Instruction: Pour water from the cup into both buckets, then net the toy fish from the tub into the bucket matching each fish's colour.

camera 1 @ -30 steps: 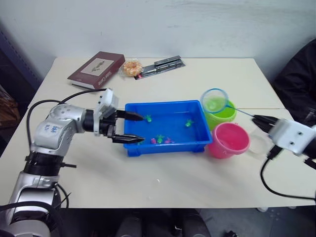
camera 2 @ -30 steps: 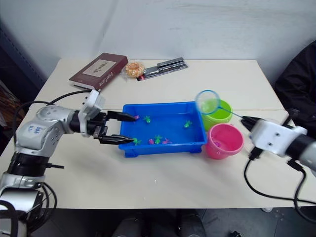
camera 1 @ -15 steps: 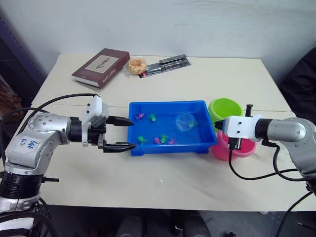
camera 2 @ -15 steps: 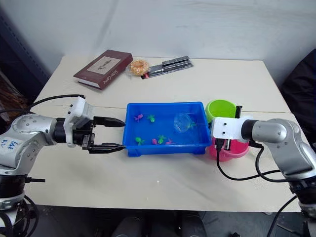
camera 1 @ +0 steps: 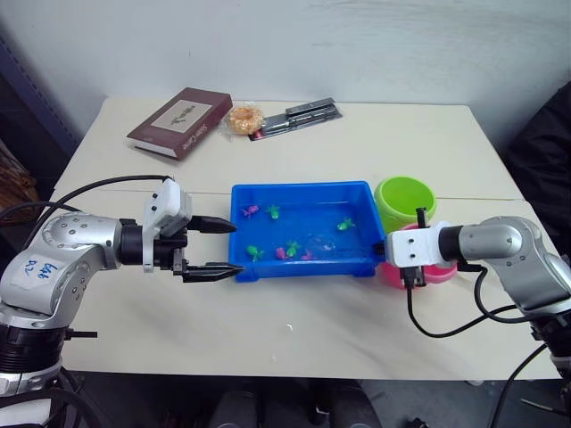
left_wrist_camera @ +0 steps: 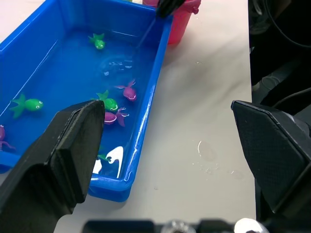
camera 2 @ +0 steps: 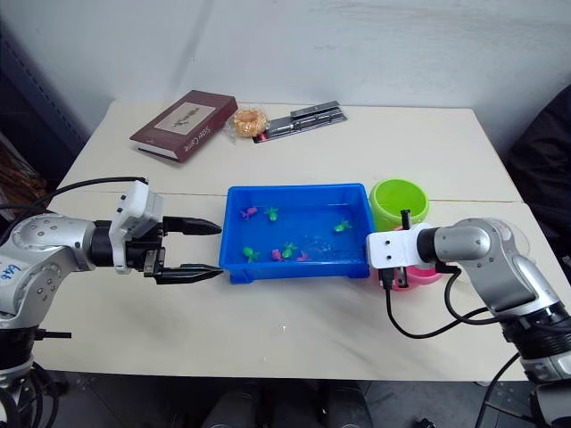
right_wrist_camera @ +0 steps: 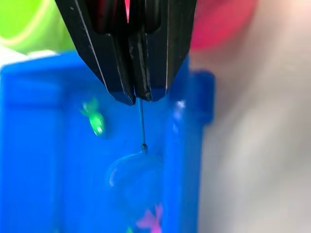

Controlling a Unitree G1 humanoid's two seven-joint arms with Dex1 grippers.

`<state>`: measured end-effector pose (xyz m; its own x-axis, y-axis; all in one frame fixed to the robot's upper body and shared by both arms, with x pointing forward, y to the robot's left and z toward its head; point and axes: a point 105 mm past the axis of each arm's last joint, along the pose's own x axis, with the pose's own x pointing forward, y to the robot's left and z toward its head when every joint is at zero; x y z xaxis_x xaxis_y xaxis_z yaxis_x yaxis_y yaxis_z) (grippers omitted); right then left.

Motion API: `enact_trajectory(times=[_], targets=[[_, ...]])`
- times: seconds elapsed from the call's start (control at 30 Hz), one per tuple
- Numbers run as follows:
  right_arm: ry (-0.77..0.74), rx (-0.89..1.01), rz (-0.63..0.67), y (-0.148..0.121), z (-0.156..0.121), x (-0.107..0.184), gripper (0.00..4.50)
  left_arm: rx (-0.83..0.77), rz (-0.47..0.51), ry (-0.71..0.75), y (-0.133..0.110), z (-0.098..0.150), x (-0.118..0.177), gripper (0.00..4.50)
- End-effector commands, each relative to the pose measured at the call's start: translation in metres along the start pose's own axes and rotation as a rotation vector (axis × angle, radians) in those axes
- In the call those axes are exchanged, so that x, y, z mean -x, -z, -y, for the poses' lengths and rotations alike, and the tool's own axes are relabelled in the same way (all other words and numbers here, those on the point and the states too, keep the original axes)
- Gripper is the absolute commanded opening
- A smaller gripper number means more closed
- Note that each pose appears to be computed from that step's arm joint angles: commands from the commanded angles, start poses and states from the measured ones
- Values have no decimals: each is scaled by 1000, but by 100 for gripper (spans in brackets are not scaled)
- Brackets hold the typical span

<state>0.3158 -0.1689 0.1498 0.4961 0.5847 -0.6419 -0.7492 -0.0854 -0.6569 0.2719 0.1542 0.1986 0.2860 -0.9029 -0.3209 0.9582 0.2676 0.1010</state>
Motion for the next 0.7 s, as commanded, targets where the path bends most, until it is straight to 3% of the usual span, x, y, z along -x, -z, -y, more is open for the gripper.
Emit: enact_trajectory(times=[0.03,0.5,0.7], targets=[[-2,-31,48,-11,-1,1,0,-51,16,-3,-10,2,1,445],[23,-469,195,-10,0,9,0,-74,31,-51,-12,-7,0,445],[64,-643,267,-11,4,28,0,-67,78,-20,-20,-10,-5,445]])
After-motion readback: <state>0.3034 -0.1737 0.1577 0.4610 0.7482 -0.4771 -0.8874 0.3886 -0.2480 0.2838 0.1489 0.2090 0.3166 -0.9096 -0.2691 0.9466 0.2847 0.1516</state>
